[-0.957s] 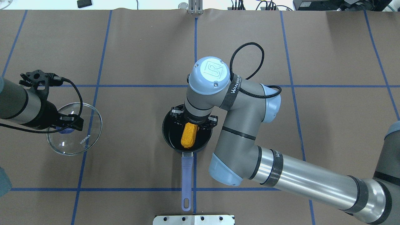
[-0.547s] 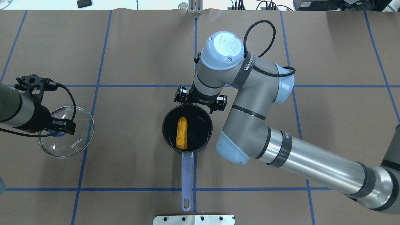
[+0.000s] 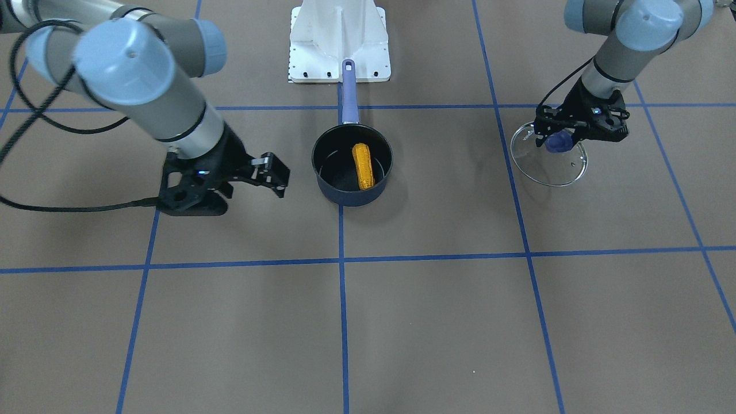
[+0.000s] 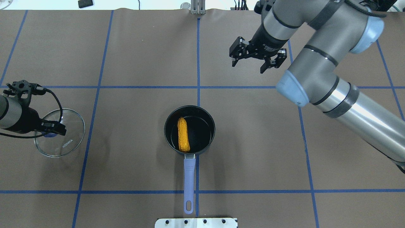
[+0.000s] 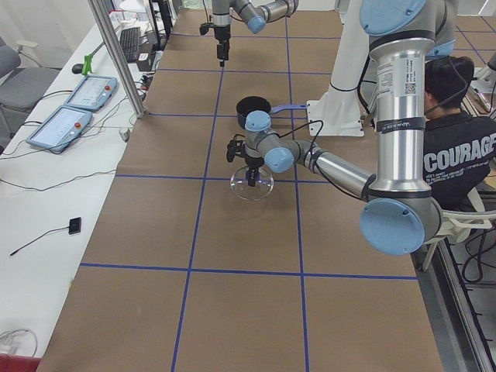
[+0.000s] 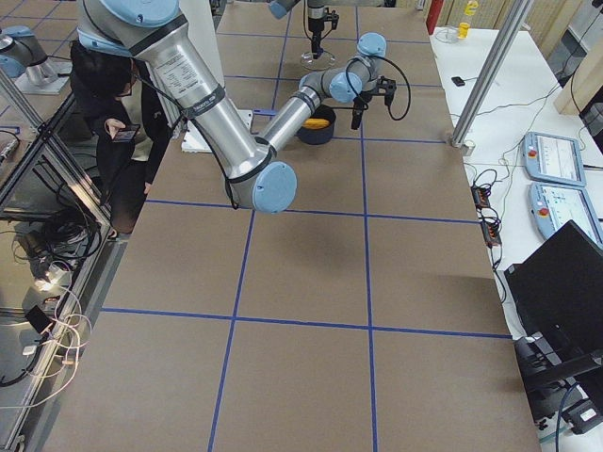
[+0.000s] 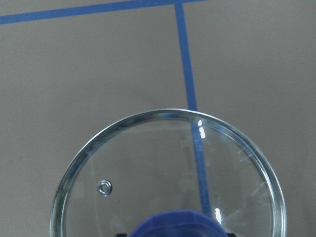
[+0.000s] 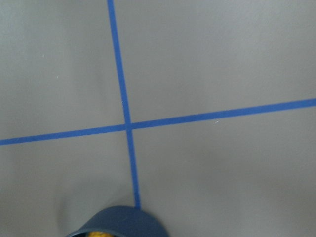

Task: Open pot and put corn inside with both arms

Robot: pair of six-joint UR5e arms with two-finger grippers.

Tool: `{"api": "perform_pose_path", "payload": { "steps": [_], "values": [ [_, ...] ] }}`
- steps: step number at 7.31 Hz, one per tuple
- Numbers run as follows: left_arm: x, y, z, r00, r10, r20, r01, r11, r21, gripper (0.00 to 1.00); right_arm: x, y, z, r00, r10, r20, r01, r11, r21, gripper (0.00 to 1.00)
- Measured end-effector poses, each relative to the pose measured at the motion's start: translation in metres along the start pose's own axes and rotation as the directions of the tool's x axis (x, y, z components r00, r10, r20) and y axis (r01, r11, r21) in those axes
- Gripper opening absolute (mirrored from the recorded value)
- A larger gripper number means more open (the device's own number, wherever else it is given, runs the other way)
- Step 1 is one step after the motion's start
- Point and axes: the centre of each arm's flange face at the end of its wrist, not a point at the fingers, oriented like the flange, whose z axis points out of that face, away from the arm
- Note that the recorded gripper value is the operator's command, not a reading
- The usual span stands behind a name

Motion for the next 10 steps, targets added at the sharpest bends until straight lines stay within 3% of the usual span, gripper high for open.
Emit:
{"api": "perform_pose_path", "payload": {
  "steps": [2,5,10],
  "values": [
    [-0.031,-0.010,0.010,1.000,0.023,0.012,-0.023,1.000,-0.015,0.42,0.079,-0.035,-0.026,0.997,-0.066,-0.028,0.066,0.998,0.022,1.00],
    [-0.057,-0.015,0.021,0.998,0.048,0.038,-0.047,0.999,-0.025,0.42,0.156,-0.060,-0.036,0.986,-0.143,-0.081,0.146,0.989,0.027,1.00],
    [-0.093,-0.012,0.049,0.997,0.071,0.024,-0.071,0.997,0.001,0.42,0.190,-0.078,-0.041,0.983,-0.162,-0.090,0.164,0.986,0.019,1.00]
  ]
}}
